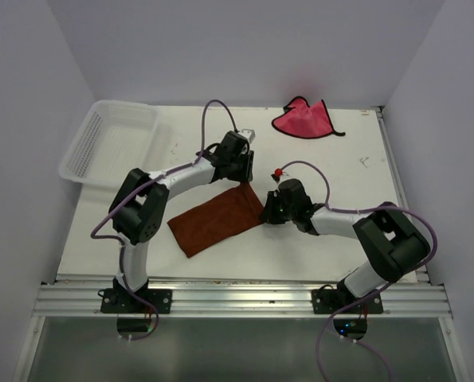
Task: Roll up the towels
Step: Roll the towel
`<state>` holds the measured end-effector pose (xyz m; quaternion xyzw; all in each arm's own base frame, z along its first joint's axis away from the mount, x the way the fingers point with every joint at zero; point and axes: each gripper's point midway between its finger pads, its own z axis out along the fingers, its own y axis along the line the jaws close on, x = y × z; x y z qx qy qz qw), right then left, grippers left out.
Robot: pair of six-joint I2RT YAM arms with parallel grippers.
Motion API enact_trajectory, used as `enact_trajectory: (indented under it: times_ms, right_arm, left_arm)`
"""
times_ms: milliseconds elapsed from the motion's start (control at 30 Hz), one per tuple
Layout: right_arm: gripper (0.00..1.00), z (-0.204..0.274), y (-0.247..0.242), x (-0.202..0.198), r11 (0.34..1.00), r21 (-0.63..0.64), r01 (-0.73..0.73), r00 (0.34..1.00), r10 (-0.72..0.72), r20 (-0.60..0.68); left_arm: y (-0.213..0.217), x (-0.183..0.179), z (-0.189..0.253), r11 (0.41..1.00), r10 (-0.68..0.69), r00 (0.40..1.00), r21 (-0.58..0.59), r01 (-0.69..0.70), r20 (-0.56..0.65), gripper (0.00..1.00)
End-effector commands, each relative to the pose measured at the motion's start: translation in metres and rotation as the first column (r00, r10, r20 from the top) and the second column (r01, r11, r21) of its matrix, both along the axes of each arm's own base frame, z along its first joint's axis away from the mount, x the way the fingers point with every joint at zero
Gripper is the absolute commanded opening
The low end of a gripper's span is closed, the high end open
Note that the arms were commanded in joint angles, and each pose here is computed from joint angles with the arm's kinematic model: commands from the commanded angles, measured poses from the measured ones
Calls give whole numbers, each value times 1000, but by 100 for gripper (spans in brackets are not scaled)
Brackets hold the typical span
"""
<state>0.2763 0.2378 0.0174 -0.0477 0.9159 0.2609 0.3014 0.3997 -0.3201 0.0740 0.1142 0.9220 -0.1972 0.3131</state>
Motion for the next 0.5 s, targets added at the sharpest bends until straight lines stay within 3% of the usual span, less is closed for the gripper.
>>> enact_trajectory:
  times_ms: [0,467]
  right_arm:
    - [0,0,-7,-1,999,-48,16,1000,-15,23]
    - [0,4,-4,-6,993,-121,4,997,5,75]
  left_arm:
    - [2,-7,15,1000,8,1000,0,-8,24,38]
    - [4,-11,-18,994,19,1000,109,-18,-6,42]
